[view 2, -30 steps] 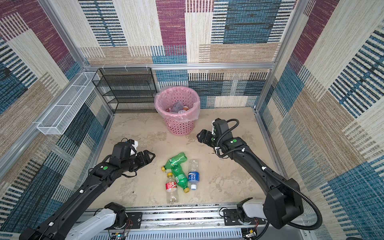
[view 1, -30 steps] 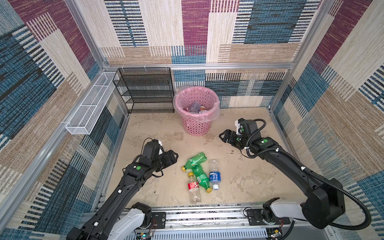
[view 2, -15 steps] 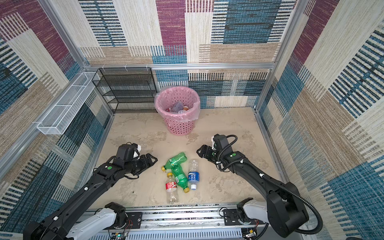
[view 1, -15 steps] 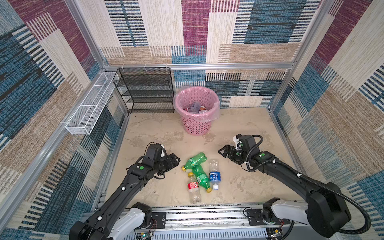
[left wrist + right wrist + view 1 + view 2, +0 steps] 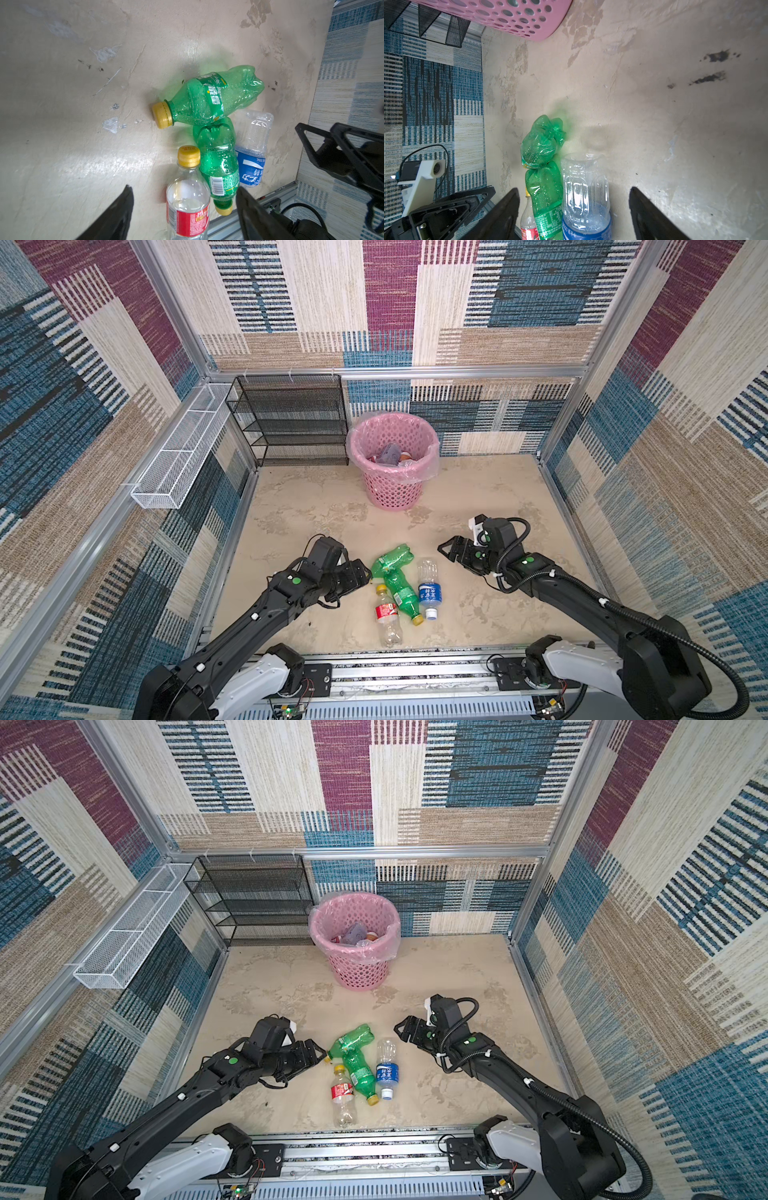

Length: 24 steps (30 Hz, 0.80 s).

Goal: Throw the plastic bottles in the bin
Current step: 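Move the left gripper toward the red-label bottle while the right gripper returns over the bottles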

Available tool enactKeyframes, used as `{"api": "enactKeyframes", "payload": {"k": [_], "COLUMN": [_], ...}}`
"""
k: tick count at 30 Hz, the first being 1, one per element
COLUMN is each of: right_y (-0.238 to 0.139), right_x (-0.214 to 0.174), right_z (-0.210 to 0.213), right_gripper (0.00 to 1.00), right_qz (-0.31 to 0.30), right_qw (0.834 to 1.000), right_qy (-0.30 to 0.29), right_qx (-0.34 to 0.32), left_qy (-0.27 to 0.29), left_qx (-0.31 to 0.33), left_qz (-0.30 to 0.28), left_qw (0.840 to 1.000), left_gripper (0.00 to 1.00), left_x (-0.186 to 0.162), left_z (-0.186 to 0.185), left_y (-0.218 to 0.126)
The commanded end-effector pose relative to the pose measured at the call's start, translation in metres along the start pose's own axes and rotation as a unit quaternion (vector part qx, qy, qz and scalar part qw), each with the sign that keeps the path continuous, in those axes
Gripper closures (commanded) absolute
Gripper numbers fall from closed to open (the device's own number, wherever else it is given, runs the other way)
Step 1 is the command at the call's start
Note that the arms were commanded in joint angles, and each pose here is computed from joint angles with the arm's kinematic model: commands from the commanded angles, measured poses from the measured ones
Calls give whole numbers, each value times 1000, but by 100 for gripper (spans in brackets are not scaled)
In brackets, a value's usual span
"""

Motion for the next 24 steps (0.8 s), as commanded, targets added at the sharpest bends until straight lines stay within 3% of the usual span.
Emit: {"api": "enactKeyframes", "payload": {"k": [1, 24], "right_y": [-2, -1], "right_x": [3, 2], "right_z": [6, 3], "right_gripper": [16, 16], "right_qz": [-11, -12], "right_qw": [1000, 1000], "right_qy": [-3, 0], "right_qx": [17, 13], "left_qy": [-5, 6], "left_qx": [4, -6], "left_qz": [4, 81], "left_qw": [1000, 997], "left_gripper": [22, 17], "left_x": [-6, -77], "left_z": [-3, -24], "left_y": [3, 28]}}
Point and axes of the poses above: each gripper's point midway between its finger pads, its own y axis out along the fingers, its own z axis along the line the jaws close on, x = y × z, the point moved 2 cm from there along -y, back along the fingers, and after that the axes turned 14 degrees about y, right-handed, at the moved point
